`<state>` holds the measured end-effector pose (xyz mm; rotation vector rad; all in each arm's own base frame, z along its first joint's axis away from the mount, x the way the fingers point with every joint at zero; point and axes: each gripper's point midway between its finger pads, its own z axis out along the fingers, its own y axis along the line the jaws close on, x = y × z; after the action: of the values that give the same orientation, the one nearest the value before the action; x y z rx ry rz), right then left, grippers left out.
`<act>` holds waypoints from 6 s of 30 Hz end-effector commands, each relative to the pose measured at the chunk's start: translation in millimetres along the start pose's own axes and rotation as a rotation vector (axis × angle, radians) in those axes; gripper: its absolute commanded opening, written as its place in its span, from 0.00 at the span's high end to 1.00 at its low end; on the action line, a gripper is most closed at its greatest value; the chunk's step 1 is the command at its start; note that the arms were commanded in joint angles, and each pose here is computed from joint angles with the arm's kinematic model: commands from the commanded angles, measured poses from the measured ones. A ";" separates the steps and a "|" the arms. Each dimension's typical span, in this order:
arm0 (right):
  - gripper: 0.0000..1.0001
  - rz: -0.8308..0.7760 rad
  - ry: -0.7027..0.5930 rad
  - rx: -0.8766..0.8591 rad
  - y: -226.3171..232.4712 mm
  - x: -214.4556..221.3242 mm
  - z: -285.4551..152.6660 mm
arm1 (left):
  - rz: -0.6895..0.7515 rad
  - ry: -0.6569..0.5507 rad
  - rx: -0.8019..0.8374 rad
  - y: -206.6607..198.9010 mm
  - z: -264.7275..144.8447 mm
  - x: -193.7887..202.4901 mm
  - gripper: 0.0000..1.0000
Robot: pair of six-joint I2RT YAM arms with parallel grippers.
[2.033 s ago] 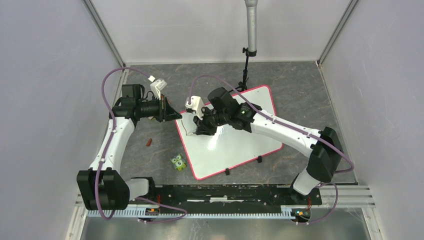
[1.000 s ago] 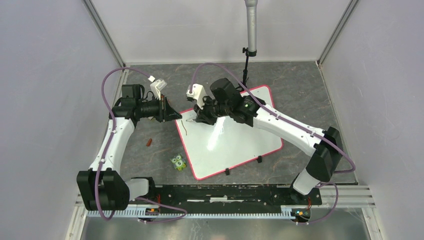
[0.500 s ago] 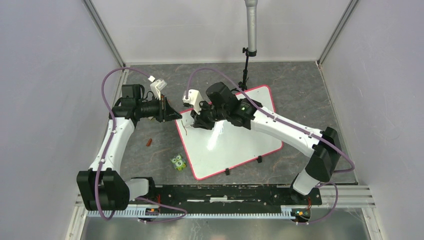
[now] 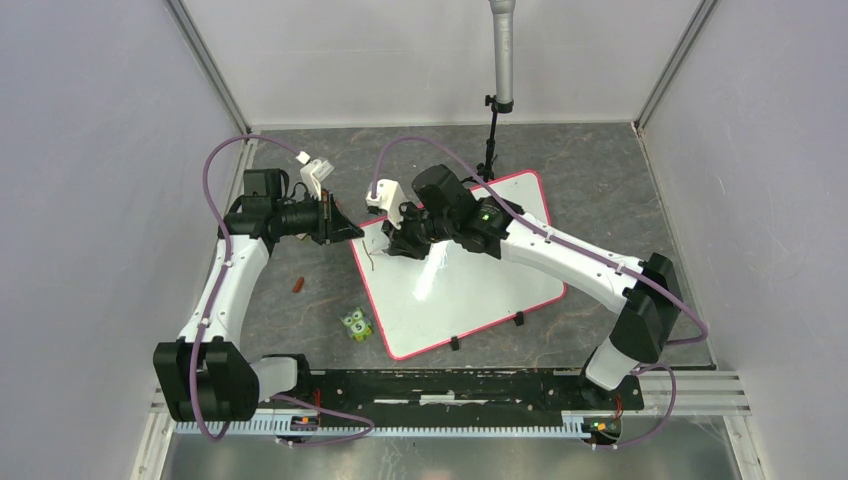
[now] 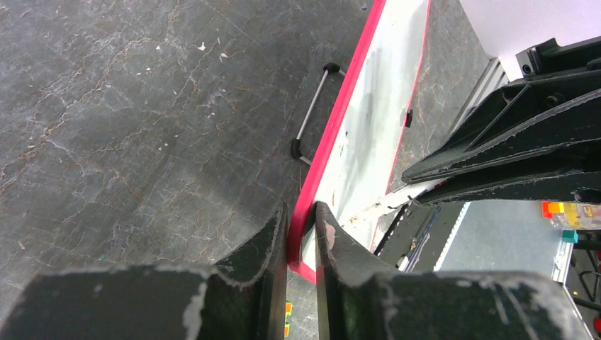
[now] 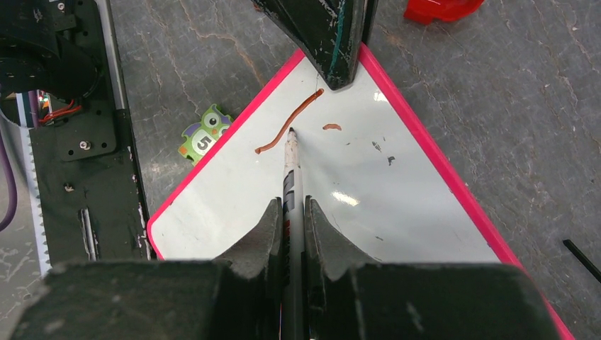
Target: Write a sentence on the whiteboard
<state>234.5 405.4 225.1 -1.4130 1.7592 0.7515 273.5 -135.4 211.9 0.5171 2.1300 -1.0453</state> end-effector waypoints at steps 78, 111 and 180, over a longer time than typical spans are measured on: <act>1.00 -0.018 0.051 0.047 -2.7 30.9 -17.2 | 0.019 0.004 -0.031 -3.8 5.2 -1.8 0.98; 1.00 -0.047 0.000 0.111 -27.5 -2.3 -17.4 | 0.024 0.012 -0.034 -4.6 6.2 -1.0 0.98; 1.00 -0.086 0.002 0.087 -21.1 -6.9 -31.1 | 0.026 0.032 -0.037 -1.5 11.5 -0.8 0.97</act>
<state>252.6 387.5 228.1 -1.4449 1.7439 0.6296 277.5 -139.9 207.7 0.5451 2.1438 -0.9806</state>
